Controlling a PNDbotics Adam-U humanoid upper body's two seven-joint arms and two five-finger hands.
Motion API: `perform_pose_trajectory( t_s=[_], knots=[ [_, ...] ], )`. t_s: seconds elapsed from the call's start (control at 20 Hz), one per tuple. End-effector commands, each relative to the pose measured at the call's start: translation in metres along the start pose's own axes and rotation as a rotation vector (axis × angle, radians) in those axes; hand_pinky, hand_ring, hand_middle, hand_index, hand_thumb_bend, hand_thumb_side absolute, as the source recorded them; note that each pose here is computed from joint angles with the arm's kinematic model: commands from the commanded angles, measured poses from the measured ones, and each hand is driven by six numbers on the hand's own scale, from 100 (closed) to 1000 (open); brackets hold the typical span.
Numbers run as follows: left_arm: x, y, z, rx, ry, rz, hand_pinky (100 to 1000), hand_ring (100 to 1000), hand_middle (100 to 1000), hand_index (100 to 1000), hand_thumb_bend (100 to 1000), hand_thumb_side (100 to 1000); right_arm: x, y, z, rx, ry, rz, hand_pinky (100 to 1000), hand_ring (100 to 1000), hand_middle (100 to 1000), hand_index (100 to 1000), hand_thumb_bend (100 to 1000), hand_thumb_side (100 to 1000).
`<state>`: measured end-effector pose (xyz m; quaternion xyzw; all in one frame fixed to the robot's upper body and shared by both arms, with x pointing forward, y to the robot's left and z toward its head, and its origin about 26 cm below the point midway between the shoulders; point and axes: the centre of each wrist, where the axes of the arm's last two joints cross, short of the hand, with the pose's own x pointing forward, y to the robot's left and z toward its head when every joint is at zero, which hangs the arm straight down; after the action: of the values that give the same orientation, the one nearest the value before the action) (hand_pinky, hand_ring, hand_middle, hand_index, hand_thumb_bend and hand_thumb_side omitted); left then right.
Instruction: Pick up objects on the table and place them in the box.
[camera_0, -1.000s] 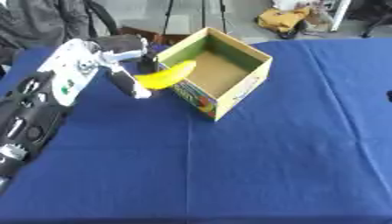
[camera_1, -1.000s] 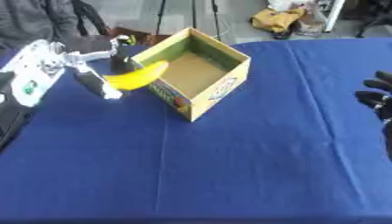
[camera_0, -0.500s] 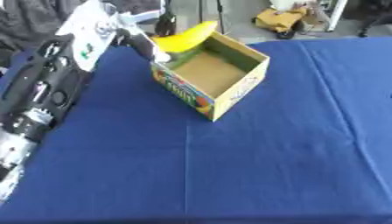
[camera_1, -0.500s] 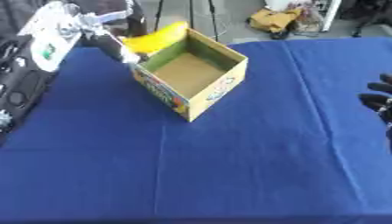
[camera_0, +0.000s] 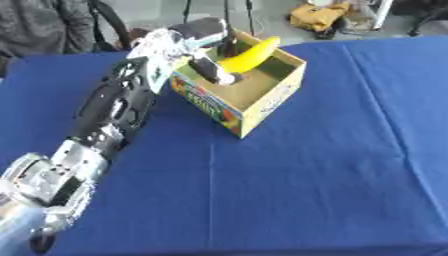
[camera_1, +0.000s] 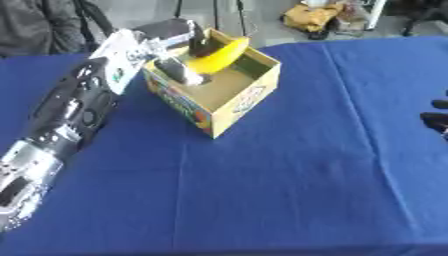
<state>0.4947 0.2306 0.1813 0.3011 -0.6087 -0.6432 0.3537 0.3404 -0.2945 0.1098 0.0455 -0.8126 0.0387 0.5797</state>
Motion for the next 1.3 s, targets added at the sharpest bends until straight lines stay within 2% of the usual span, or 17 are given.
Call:
perform_pose_trajectory(
  t_s=[0.05, 0.5, 0.55, 0.75, 0.85, 0.9, 1.0, 1.1, 1.15, 1.3],
  knots=[
    [-0.006, 0.011, 0.0, 0.037, 0.027, -0.048, 711, 556, 489, 574, 298, 390, 0.008, -0.001, -0.005, 0.009, -0.028, 0.007, 819, 675, 679, 805, 100, 920],
    [-0.007, 0.002, -0.001, -0.077, 0.041, -0.165, 743, 603, 536, 636, 316, 416, 0.008, -0.001, -0.005, 0.012, -0.029, 0.006, 819, 675, 679, 805, 100, 921],
    [-0.007, 0.0, -0.001, -0.089, 0.041, -0.175, 775, 650, 581, 680, 329, 440, 0.008, -0.001, -0.005, 0.012, -0.029, 0.007, 819, 675, 679, 805, 100, 921],
    [-0.009, -0.011, -0.002, -0.195, 0.035, -0.21, 779, 661, 592, 688, 330, 457, 0.008, -0.001, -0.006, 0.013, -0.029, 0.006, 819, 675, 679, 806, 100, 921],
    [-0.01, -0.014, -0.002, -0.232, 0.029, -0.217, 798, 726, 650, 729, 386, 499, 0.008, -0.001, -0.006, 0.012, -0.029, 0.007, 819, 675, 679, 806, 100, 921],
    [-0.01, -0.015, -0.002, -0.244, 0.024, -0.216, 798, 726, 650, 729, 386, 499, 0.008, -0.001, -0.005, 0.011, -0.029, 0.007, 819, 675, 679, 806, 100, 921],
    [-0.01, -0.016, -0.002, -0.258, 0.014, -0.213, 827, 802, 747, 778, 477, 561, 0.008, -0.001, -0.005, 0.011, -0.029, 0.007, 819, 675, 679, 806, 100, 921],
    [-0.01, -0.015, -0.002, -0.262, 0.007, -0.21, 830, 807, 753, 783, 487, 568, 0.008, -0.001, -0.005, 0.01, -0.029, 0.007, 819, 675, 679, 806, 100, 921],
    [-0.01, -0.015, -0.002, -0.26, 0.001, -0.208, 856, 851, 816, 830, 566, 666, 0.008, -0.001, -0.005, 0.01, -0.028, 0.006, 819, 675, 679, 805, 100, 921],
    [-0.01, -0.013, -0.002, -0.259, -0.007, -0.202, 856, 851, 816, 830, 566, 666, 0.008, -0.001, -0.005, 0.011, -0.028, 0.006, 819, 675, 679, 805, 100, 921]
  ],
)
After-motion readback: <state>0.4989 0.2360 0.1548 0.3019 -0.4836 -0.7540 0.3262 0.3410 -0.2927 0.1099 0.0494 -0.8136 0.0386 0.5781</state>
